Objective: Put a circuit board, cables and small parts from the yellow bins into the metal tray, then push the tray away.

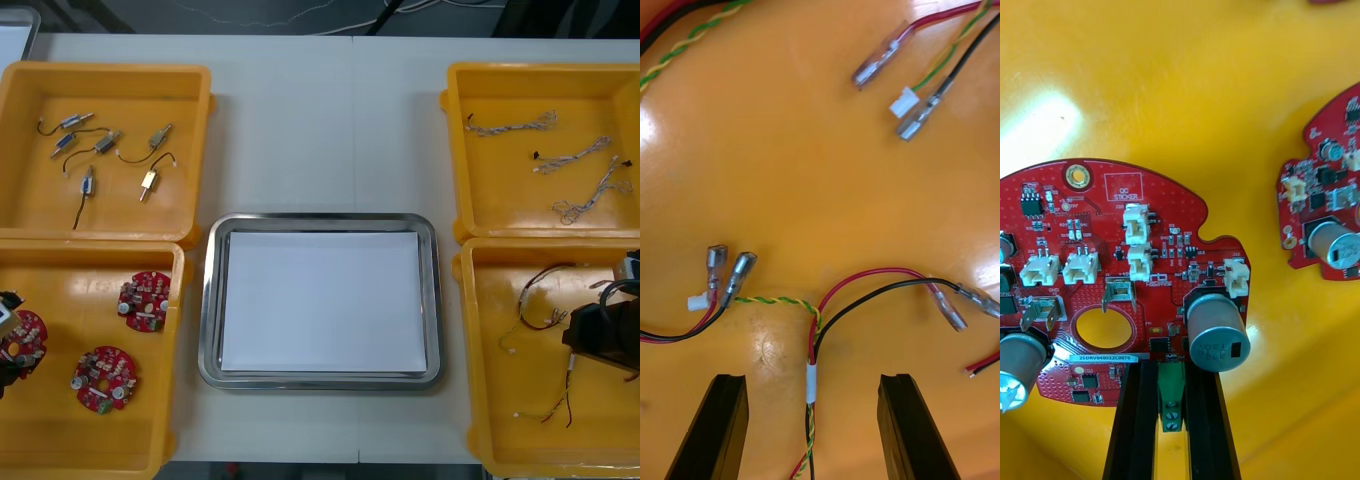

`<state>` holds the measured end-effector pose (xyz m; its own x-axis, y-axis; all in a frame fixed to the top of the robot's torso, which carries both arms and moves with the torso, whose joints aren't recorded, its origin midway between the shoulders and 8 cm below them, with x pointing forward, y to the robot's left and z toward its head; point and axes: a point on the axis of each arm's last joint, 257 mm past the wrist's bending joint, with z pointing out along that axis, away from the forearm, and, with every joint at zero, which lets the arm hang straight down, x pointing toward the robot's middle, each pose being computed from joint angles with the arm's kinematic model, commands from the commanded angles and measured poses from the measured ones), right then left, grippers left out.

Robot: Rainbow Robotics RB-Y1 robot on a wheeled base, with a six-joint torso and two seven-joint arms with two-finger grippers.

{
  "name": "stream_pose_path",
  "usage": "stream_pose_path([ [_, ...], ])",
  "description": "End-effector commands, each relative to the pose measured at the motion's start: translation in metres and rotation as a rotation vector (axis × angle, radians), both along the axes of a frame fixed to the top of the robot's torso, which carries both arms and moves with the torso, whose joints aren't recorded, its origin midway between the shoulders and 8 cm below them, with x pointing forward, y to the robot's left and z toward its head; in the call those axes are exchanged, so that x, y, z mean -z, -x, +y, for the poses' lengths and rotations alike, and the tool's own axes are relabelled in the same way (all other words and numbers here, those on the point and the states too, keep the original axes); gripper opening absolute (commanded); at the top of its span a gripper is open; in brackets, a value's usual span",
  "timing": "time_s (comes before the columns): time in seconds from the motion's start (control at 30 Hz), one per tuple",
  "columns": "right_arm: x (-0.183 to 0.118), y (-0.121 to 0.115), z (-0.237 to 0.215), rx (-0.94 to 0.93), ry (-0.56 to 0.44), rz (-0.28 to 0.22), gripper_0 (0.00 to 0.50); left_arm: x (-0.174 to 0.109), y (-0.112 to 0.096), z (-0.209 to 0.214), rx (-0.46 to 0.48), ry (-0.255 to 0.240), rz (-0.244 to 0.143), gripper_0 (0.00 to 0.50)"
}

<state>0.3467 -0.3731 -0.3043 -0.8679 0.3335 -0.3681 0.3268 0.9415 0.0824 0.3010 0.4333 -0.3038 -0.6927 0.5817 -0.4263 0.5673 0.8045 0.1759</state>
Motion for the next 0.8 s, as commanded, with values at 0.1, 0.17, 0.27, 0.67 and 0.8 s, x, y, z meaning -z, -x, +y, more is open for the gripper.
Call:
stream_pose_path([
  [0.1, 0.019, 0.01, 0.006, -0.038, 0.005, 0.031, 0.5, -0.042, -0.027, -0.009, -0.125, 0.05, -0.022, 0.0],
  [0.17, 0.022, 0.01, 0.004, -0.035, 0.007, 0.032, 0.5, -0.048, -0.029, -0.015, -0.142, 0.059, -0.015, 0.0],
  [0.27, 0.028, 0.01, 0.004, -0.036, 0.0, 0.037, 0.5, -0.056, -0.031, -0.022, -0.164, 0.068, -0.007, 0.0],
  [0.67, 0.039, 0.009, 0.006, -0.04, -0.007, 0.046, 0.5, -0.087, -0.02, -0.055, -0.275, 0.078, 0.053, 0.0],
  [0.8, 0.042, 0.009, 0.008, -0.037, -0.015, 0.049, 0.5, -0.096, -0.016, -0.066, -0.303, 0.076, 0.07, 0.0],
])
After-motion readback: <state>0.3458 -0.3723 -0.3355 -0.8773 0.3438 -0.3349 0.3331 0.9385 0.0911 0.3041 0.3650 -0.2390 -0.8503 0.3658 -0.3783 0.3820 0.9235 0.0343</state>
